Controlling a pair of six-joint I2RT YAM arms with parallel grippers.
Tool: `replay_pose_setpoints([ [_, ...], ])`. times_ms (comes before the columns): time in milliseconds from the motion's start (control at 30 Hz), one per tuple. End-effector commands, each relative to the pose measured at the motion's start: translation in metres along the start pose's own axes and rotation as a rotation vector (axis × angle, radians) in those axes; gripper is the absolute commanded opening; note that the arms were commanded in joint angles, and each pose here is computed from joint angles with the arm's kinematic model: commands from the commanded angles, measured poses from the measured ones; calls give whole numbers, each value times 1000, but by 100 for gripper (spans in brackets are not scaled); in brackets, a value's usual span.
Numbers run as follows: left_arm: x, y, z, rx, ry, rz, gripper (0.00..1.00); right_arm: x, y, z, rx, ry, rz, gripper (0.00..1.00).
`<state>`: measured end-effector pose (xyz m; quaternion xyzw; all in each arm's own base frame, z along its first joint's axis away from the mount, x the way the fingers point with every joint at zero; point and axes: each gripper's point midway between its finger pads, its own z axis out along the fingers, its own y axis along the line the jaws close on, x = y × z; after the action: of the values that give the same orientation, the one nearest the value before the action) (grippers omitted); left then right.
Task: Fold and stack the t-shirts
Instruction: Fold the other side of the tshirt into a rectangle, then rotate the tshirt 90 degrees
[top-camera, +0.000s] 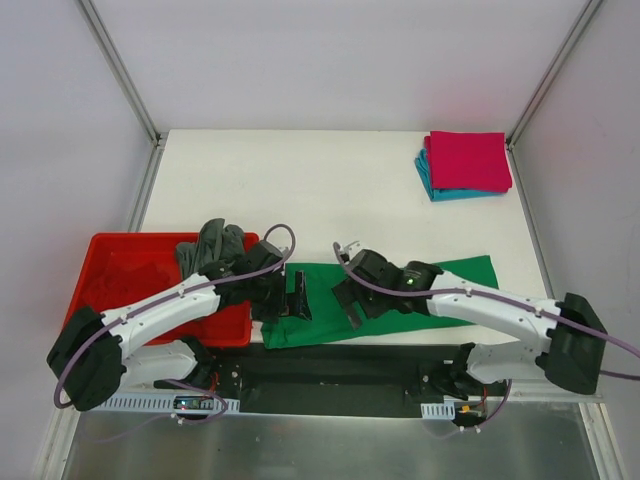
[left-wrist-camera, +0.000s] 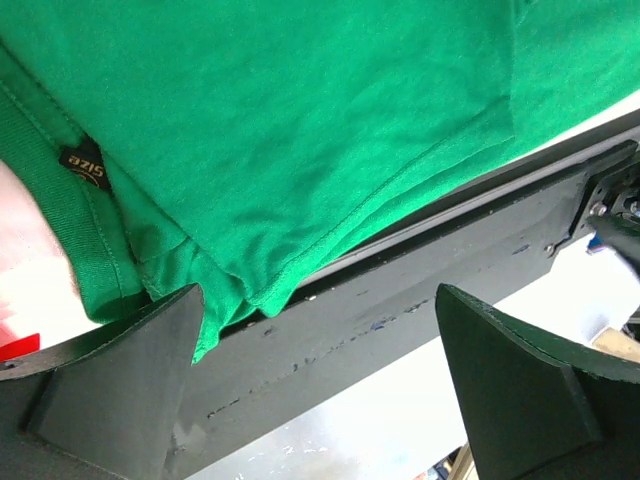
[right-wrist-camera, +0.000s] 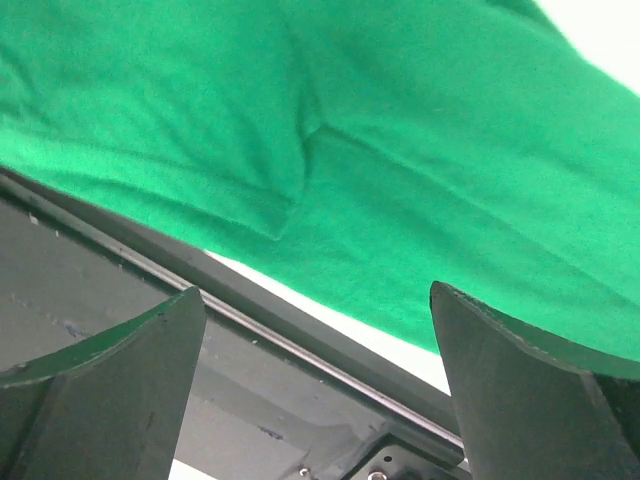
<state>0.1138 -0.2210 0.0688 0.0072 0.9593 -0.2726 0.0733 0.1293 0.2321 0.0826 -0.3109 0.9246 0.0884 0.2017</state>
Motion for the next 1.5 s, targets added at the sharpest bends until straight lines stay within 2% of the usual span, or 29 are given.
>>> replay_pose_setpoints([
  [0, -18, -20, -7, 10, -37, 41, 99, -13, -43, -18, 126, -111, 179, 96],
  [200, -41, -41, 9, 19, -40, 39, 99, 0, -92, -3, 113, -149, 482, 96],
  [333, -55, -37, 33, -50, -19, 40, 99, 6, -117, 8, 119, -160, 572, 96],
  [567, -115, 1, 79, -181, 9, -95, 99, 5, -133, 32, 98, -148, 650, 96],
  [667, -143, 3, 96, -165, 27, -126, 99, 6, -136, 43, 81, -113, 661, 96],
  [767, -196, 1, 108, -150, -24, -151, 99, 11, -128, 52, 41, -54, 661, 96],
  [867, -267, -10, 122, -75, -73, -184, 99, 16, -105, 54, -65, -20, 672, 96],
  [900, -307, -26, 121, -8, -122, -178, 99, 15, -94, 54, -108, -20, 662, 96],
  [1000, -379, -44, 141, 147, -167, -210, 99, 16, -56, 49, -233, 5, 602, 96],
  [1100, -450, -73, 146, 311, -304, -214, 99, 9, -14, 45, -370, 35, 521, 96],
  [1167, -479, -87, 150, 447, -398, -221, 99, -1, 13, 42, -448, 34, 444, 96],
  [1300, -507, -105, 131, 545, -552, -221, 99, -34, 34, 28, -546, -38, 322, 96],
  [1467, -503, -140, 71, 571, -596, -69, 99, -51, -6, 22, -340, -89, 285, 96],
])
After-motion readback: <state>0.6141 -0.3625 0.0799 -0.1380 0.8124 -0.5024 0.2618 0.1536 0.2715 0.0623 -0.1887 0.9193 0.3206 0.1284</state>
